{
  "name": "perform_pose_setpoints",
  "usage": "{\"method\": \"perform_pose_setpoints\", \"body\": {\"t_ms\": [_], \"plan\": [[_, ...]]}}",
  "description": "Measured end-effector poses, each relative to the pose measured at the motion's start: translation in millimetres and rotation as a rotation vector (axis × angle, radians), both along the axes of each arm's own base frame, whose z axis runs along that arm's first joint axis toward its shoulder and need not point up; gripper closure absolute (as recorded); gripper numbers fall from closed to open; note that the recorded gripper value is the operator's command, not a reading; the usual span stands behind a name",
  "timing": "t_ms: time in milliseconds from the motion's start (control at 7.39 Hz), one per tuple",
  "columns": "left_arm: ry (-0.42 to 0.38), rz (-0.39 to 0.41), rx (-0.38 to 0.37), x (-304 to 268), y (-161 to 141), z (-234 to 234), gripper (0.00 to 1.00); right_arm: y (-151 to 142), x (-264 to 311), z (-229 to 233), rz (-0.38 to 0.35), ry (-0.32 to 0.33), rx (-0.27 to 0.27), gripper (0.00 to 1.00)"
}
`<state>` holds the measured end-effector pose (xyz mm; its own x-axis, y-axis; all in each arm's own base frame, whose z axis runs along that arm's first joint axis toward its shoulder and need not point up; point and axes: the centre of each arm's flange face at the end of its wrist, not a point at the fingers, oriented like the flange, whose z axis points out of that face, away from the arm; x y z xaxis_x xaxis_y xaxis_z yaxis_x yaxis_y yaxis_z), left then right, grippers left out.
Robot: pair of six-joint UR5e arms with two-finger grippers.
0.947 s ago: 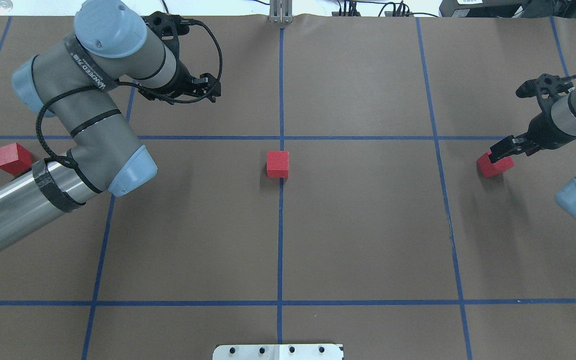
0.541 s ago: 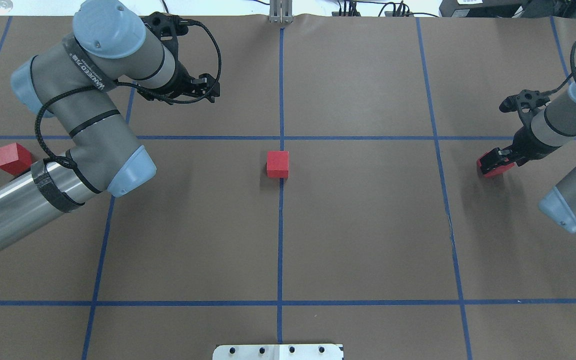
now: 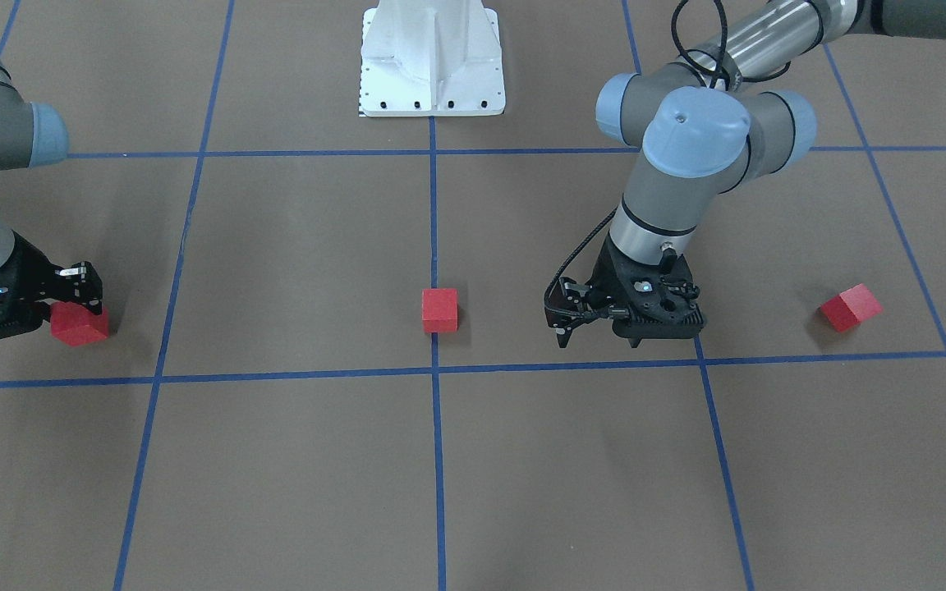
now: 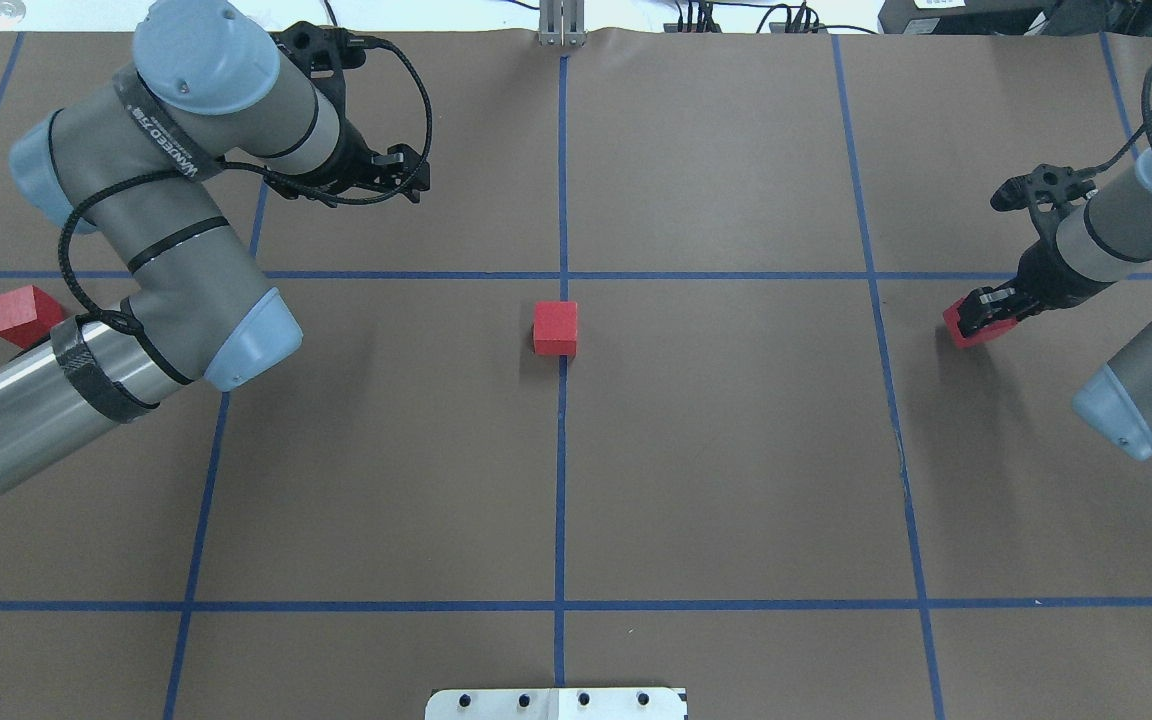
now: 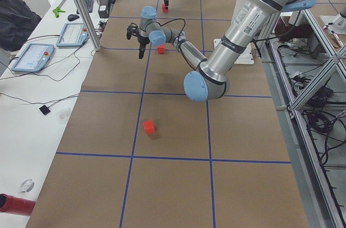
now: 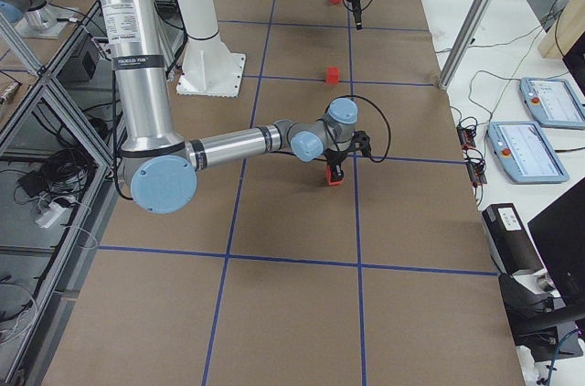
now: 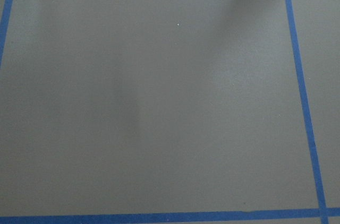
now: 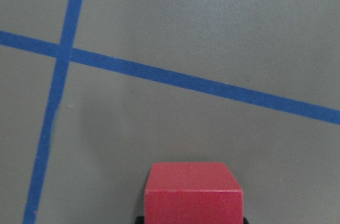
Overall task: Form red blocks into L shape at center
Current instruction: 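Grasp the red cube with the right gripper and lift it, then carry the cube with the right gripper to just nearer the robot than the center cube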
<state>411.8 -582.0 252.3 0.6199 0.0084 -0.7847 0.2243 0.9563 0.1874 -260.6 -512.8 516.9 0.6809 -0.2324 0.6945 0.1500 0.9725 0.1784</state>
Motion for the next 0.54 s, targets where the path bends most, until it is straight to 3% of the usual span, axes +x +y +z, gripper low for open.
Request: {"method": "perform_pose_setpoints", "body": {"t_ms": [135, 406, 541], "plan": [[-0.007, 0.017, 0.007, -18.3, 2.6, 16.0, 0.00, -1.1, 1.2, -42.7, -0.002, -0.015, 0.000, 1.00], [-0.045, 0.073, 0.032, -87.0, 6.4, 72.3, 0.00, -6.7, -24.2, -173.3, -0.014, -0.029, -0.043, 1.00], [-0.059, 0.094, 0.037, -123.6, 5.5, 98.0, 0.00, 6.8, -52.9, -225.9, -0.020, -0.042, -0.075, 1.00]]}}
